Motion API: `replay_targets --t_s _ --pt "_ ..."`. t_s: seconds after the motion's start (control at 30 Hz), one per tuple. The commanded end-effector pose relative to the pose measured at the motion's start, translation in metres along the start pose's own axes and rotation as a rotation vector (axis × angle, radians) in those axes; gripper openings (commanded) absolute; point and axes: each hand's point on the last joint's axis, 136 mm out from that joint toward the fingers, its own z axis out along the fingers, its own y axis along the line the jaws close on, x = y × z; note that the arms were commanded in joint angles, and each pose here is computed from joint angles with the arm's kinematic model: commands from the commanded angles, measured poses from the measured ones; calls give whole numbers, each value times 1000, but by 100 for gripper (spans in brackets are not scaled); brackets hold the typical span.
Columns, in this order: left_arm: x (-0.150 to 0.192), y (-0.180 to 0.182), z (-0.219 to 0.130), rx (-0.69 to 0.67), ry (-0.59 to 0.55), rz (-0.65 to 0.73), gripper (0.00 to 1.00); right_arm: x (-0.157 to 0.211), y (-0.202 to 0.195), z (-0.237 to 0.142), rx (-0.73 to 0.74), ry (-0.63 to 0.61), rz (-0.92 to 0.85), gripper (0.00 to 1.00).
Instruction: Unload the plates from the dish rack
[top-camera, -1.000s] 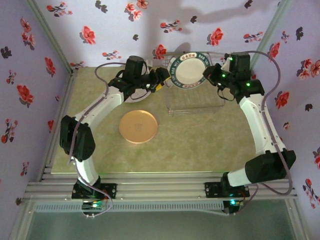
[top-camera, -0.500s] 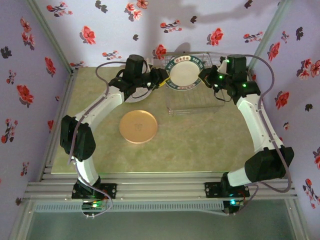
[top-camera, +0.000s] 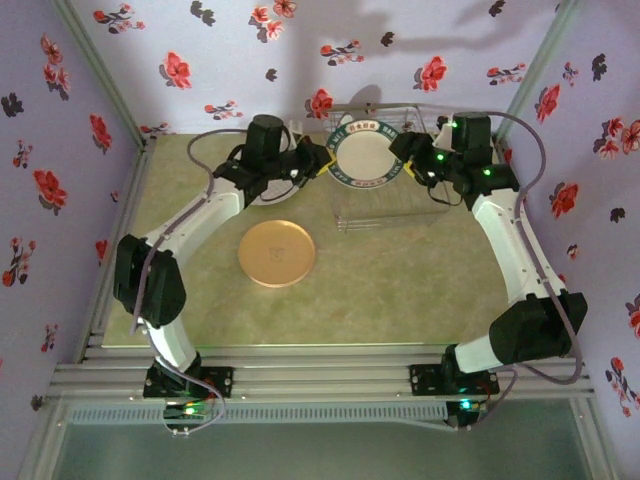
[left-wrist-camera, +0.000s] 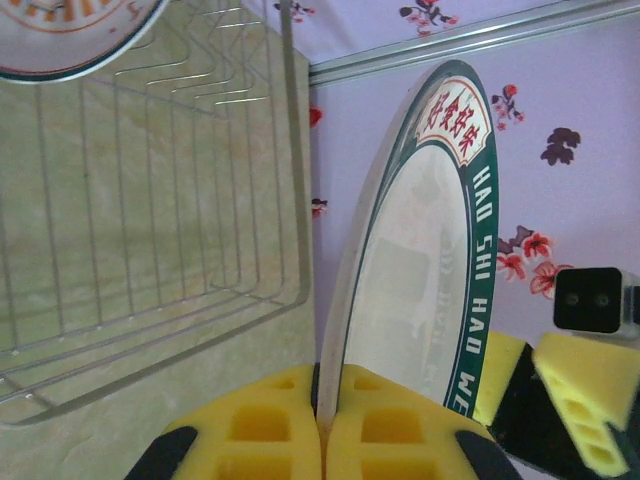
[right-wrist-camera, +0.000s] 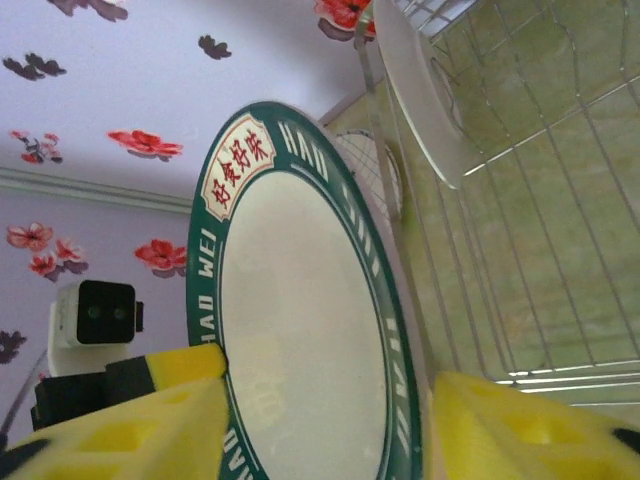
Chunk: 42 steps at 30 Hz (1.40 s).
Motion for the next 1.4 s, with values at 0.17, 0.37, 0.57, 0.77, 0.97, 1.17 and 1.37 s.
replay_targets --t_s 0.17,0.37,0.57,0.77,0.97,1.17,1.37 --pt "-15 14 -66 -12 -95 28 0 0 3 -27 108 -61 -186 67" --pt "2 75 -118 -144 -126 -31 0 21 28 -26 99 -50 -427 68" --pt "37 146 -159 -311 -126 -92 0 57 77 -23 -98 -66 -680 76" --pt "73 213 -174 -478 -80 -146 0 68 76 -16 -106 -47 -699 80" --pt "84 248 -174 -567 -70 -160 0 70 76 -11 -105 -31 -693 80" --pt "82 268 -170 -629 -68 -161 0 74 69 -8 -86 -9 -672 80" --pt "79 281 -162 -656 -52 -160 0 74 66 -8 -78 -10 -664 80"
